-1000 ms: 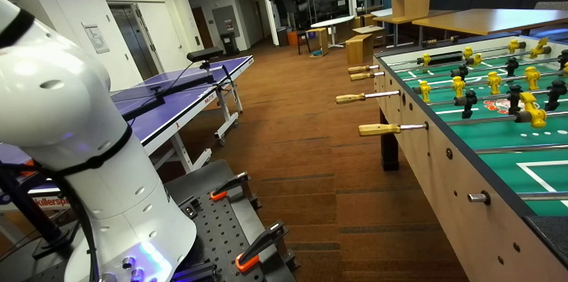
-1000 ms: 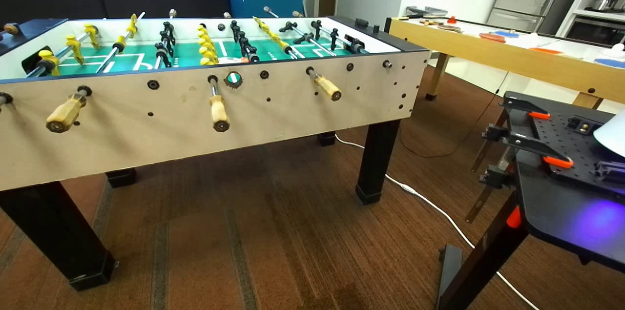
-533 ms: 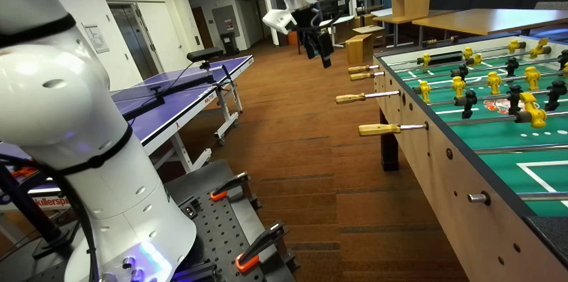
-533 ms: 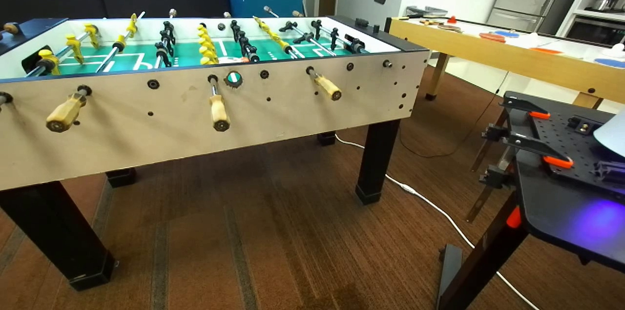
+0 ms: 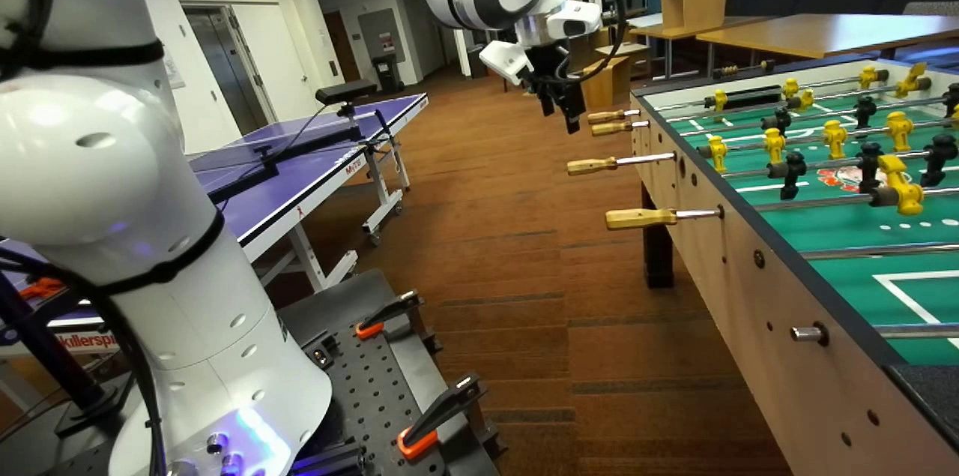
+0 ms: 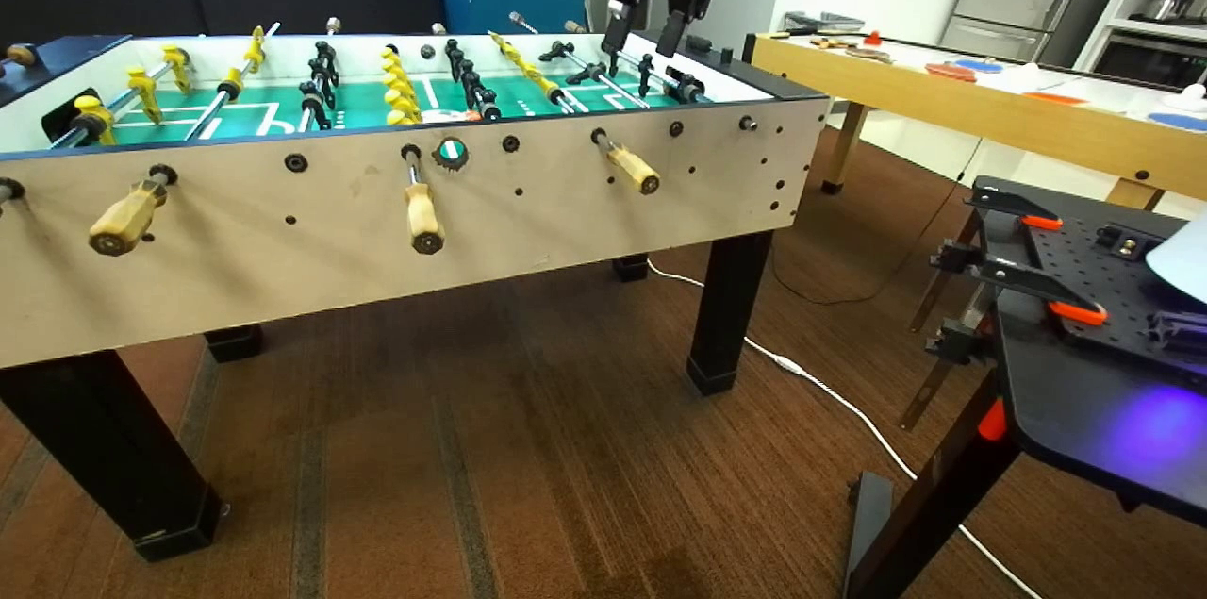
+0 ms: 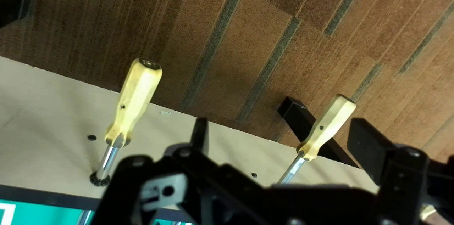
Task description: Push the fourth rod from the left to the right
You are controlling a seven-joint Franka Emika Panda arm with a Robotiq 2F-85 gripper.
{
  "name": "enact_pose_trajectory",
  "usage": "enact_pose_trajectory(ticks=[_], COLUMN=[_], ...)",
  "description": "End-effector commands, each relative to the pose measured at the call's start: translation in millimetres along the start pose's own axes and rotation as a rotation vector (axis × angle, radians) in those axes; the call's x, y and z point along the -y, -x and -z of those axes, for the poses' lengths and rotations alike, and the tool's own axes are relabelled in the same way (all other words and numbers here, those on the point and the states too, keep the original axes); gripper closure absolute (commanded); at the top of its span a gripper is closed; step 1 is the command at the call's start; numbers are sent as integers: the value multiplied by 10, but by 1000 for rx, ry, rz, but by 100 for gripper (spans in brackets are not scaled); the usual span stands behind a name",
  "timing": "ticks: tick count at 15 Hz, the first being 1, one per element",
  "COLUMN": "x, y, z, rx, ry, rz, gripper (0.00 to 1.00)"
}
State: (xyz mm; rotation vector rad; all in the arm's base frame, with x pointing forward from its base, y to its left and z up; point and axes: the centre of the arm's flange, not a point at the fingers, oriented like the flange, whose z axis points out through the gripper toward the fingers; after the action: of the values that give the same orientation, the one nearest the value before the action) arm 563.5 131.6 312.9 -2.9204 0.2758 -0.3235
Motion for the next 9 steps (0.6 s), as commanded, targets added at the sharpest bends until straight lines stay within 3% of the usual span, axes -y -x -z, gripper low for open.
enact_pose_trajectory(ticks=[1, 9], x=[1, 303], y=[-29, -240], z=[-71, -1147], rx=[-20, -99], ry=[8, -168], rz=[-4, -215], gripper=[0, 0])
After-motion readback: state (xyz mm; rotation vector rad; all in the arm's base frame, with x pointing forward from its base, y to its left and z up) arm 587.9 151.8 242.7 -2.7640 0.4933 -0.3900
